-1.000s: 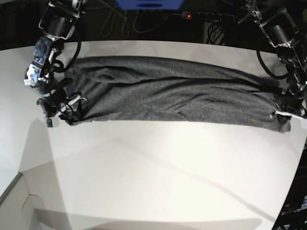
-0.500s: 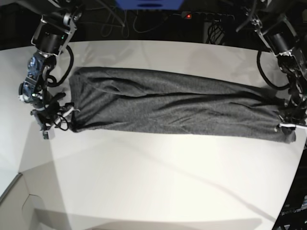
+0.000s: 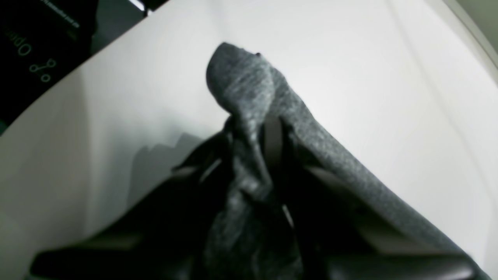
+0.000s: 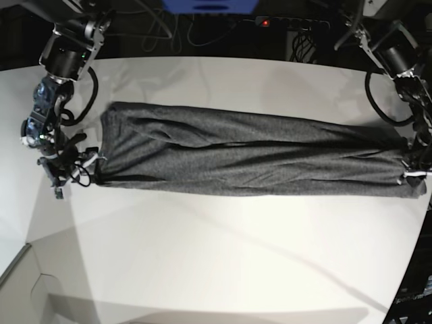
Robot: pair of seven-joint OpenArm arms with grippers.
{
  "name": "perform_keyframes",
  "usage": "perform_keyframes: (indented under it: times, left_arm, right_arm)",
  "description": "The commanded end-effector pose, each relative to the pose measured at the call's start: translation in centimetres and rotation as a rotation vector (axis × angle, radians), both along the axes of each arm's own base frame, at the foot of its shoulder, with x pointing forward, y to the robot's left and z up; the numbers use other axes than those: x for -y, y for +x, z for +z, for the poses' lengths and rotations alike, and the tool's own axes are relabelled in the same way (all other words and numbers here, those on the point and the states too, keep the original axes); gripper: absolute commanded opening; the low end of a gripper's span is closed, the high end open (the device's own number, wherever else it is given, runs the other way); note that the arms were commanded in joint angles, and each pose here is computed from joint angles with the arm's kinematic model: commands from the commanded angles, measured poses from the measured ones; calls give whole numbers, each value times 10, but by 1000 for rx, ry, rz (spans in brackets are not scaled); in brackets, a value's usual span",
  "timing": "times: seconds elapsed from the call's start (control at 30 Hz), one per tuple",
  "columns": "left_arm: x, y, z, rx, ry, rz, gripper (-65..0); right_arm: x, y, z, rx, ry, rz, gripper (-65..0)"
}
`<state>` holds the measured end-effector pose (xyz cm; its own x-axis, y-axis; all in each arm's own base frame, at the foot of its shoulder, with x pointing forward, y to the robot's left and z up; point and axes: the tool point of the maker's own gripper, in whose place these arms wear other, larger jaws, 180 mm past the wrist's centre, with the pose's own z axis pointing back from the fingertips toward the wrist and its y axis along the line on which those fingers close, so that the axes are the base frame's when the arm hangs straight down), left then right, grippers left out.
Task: Layout the t-shirt on the table in an organized manner, then fold the t-shirt properly
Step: 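Drag the held strip toward the robot with both grippers, then lift the left gripper's strip end and fold it toward the right gripper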
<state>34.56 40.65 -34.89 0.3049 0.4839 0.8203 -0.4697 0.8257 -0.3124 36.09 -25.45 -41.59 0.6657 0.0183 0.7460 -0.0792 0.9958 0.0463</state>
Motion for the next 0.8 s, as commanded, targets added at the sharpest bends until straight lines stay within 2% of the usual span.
perform_keyframes:
  times: [0.0,0.17,0.4,0.53,0.77]
  left_arm:
    - [-13,7,26,63,46,12,-648]
    - [-8,7,22,64,32,12,-648]
    - [-5,7,19,62,26,8,-648]
    - [0,8,16,63,14,4,-648]
    - [3,9,15,62,14,-3,-648]
  right_arm:
    - [9,5,12,42,-13,-10,-291]
    - [10,-3,14,48,-32,-7,-291]
    - [1,-7,38,112,-78,18,-291]
    - [-18,-8,43,131,-86,62,-291]
    - [-52,-13,32,103,-84,163,-291]
